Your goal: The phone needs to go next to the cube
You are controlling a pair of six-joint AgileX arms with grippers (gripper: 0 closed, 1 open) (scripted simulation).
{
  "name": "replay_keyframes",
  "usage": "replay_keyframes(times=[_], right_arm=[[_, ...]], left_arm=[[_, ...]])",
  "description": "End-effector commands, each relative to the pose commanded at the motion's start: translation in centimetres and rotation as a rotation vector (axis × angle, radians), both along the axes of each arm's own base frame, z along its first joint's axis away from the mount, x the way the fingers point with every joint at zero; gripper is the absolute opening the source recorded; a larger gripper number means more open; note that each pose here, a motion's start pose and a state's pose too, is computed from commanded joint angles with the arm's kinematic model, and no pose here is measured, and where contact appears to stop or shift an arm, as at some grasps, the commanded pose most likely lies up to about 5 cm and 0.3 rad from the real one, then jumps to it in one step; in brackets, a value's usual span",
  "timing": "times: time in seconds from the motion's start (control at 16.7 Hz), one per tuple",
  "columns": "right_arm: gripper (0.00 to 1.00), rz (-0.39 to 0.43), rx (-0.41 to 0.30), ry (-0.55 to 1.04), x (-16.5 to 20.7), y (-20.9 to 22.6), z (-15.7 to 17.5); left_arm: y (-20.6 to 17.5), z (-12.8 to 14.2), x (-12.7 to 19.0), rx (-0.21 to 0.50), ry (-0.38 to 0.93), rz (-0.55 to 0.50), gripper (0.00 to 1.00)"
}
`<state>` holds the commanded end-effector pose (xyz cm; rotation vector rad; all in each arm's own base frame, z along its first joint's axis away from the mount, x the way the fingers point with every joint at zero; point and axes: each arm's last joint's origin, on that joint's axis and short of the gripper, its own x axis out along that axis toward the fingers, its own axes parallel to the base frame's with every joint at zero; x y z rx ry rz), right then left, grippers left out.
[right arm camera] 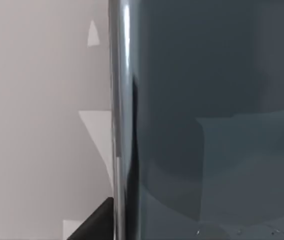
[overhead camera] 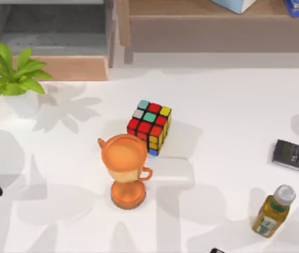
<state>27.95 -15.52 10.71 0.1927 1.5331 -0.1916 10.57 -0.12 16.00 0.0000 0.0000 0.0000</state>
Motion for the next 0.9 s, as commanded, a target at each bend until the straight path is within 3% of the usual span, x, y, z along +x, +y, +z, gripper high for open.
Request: replay_keyframes(times=[0.9], right_arm=[[0.0,-0.014,-0.027,-0.039,0.3,-0.1,3.8]], left_arm=[[0.0,0.0,0.0,0.0,0.0,0.0,1.0]])
